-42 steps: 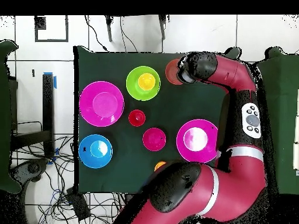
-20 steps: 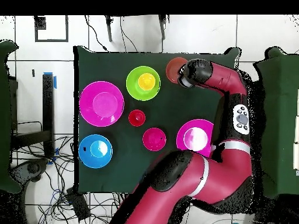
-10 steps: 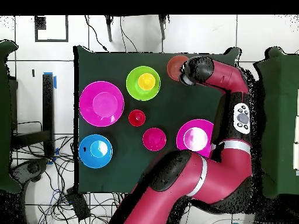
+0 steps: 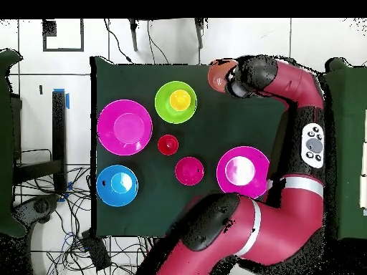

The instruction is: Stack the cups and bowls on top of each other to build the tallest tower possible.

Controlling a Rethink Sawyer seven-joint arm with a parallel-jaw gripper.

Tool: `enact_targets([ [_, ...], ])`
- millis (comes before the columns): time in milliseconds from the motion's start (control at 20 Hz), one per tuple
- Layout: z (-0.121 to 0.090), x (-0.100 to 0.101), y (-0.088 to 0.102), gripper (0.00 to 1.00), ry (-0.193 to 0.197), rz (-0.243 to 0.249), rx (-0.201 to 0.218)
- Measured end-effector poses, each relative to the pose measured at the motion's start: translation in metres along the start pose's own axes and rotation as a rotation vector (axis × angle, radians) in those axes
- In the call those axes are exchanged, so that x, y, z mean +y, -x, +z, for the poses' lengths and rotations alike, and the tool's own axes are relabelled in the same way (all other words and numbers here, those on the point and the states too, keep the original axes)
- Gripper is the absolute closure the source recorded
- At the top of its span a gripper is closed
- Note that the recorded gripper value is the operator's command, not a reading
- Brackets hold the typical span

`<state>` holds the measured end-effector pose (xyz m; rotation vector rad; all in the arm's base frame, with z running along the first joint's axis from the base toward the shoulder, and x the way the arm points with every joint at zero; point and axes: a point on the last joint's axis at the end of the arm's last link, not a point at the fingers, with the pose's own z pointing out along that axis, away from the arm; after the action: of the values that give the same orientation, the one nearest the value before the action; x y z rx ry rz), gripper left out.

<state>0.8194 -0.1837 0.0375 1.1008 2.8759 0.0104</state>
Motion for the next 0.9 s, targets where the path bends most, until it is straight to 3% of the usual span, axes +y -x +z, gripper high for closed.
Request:
enact_targets([
  [500, -0.104, 0.011, 0.02, 1.0, 0.035, 0.01, -0.047],
  [750, -0.134, 0.016, 0.022, 1.0, 0.059, 0.015, -0.065],
  [900, -0.142, 0.019, 0.019, 1.0, 0.079, 0.022, -0.055],
])
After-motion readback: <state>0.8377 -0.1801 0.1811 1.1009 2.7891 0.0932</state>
